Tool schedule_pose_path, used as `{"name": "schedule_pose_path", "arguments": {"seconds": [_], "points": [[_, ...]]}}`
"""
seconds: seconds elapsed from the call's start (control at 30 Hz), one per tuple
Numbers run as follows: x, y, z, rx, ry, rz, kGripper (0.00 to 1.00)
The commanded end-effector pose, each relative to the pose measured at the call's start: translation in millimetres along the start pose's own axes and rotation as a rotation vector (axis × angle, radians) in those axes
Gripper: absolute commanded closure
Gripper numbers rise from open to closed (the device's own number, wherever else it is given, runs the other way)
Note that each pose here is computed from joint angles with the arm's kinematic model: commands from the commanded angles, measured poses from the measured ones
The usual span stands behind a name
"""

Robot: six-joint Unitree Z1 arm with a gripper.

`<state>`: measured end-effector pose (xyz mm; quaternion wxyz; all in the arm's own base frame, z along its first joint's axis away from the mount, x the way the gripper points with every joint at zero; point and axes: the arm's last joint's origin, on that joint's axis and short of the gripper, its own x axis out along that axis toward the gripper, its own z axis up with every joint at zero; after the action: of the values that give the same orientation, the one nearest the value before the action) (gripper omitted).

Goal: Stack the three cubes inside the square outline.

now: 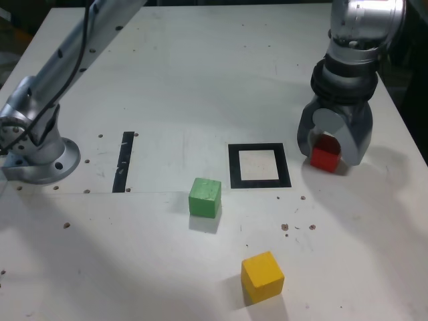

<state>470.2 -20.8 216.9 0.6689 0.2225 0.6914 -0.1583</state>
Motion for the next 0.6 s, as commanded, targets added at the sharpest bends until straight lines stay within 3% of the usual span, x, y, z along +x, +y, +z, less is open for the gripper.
{"name": "schedule_pose_path", "arguments": {"seconds": [0.0,0.3,0.57], "points": [[1.1,-0.2,1.4,0.013,0.007,-0.008,0.82],[-4.0,-0.5,-2.3,0.037,0.068,-0.020,0.86],[-10.5,-1.0,-4.4,0.032,0.066,-0.021,0.86]]}}
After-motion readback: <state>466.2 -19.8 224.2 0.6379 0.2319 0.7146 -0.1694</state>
